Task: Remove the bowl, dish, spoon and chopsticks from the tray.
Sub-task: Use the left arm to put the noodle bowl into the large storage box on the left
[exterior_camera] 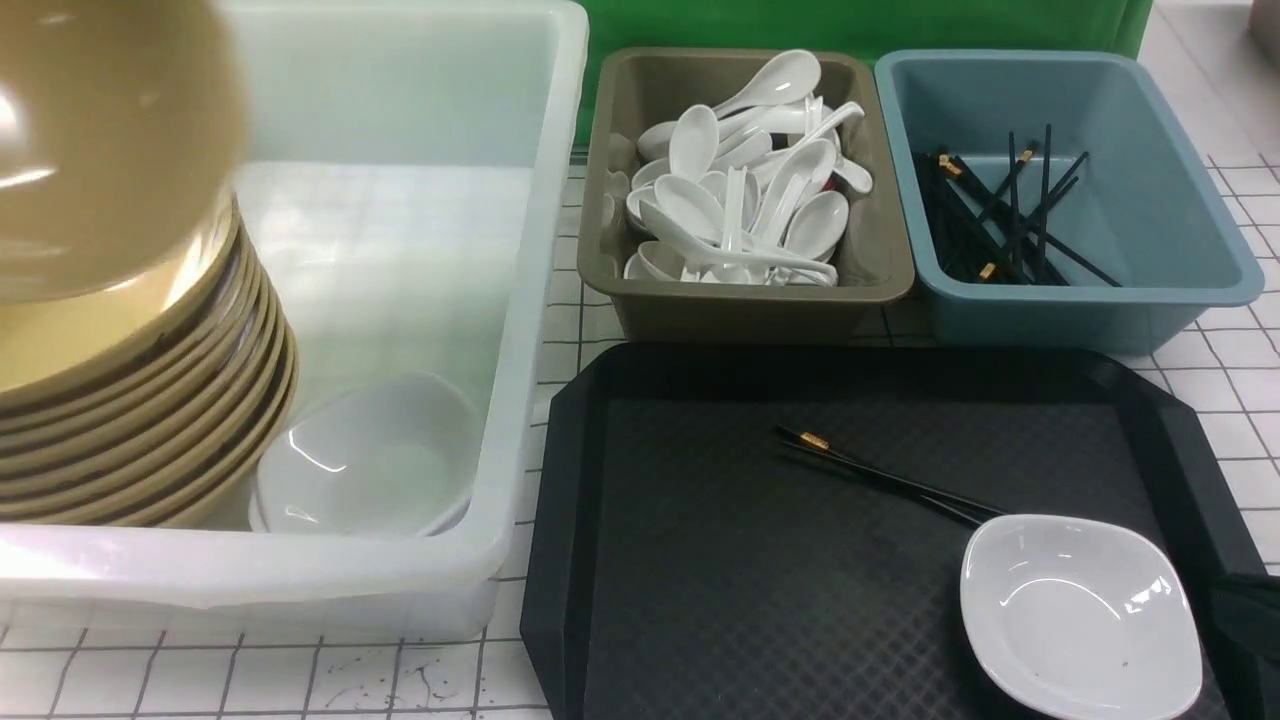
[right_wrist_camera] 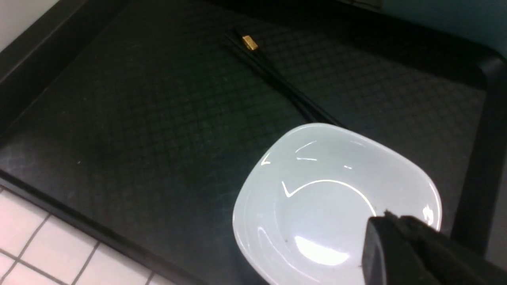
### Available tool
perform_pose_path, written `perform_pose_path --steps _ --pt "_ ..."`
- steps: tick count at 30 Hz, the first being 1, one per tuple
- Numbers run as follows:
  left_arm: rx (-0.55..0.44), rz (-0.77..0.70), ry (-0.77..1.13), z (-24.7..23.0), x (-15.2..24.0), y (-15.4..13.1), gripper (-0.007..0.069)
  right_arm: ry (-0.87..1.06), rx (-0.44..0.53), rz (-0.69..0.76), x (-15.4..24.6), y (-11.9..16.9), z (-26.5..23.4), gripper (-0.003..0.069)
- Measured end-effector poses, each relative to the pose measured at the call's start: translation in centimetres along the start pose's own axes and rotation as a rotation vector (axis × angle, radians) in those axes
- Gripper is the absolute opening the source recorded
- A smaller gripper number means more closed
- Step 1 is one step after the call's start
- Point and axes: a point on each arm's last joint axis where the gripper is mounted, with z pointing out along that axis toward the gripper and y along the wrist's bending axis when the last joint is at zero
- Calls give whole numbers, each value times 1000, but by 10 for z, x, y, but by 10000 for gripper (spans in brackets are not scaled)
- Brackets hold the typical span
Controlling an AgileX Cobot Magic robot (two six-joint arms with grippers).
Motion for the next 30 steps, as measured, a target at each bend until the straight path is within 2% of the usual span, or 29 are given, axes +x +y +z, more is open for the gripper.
perform_pose_path --steps 2,4,10,12,14,15,17,19,21,23,25,27,29,30 --pt "-26 -122 -20 12 13 23 5 1 0 0 0 0 0 55" --pt "-39 -167 -28 26 21 32 5 2 0 1 1 0 0 56" --pt "-25 -161 38 64 32 30 52 0 1 42 0 0 1 67" --pt "-34 -95 69 79 33 25 144 2 2 83 0 0 1 87" --pt "-35 -68 82 84 34 22 182 11 -1 94 1 0 2 98" --pt "-40 -19 112 89 37 17 268 45 -11 138 1 0 3 129" --pt "-39 9 130 90 38 11 359 105 -23 190 -1 1 3 189" --pt "-42 40 129 84 36 2 491 183 -11 243 -5 -1 4 277" --pt "-38 56 114 72 29 -6 573 267 37 270 -7 -5 6 366" --pt "-33 72 69 53 19 -14 627 321 90 296 -7 -11 8 425" --pt "-13 99 -20 20 6 -28 646 392 170 335 -5 -18 14 507" --pt "20 115 -91 -5 1 -40 637 422 186 357 -4 -20 20 540" --pt "90 150 -198 -42 3 -60 590 441 187 373 -5 -22 33 556" --pt "134 180 -255 -62 8 -70 543 452 188 383 -5 -24 41 559"
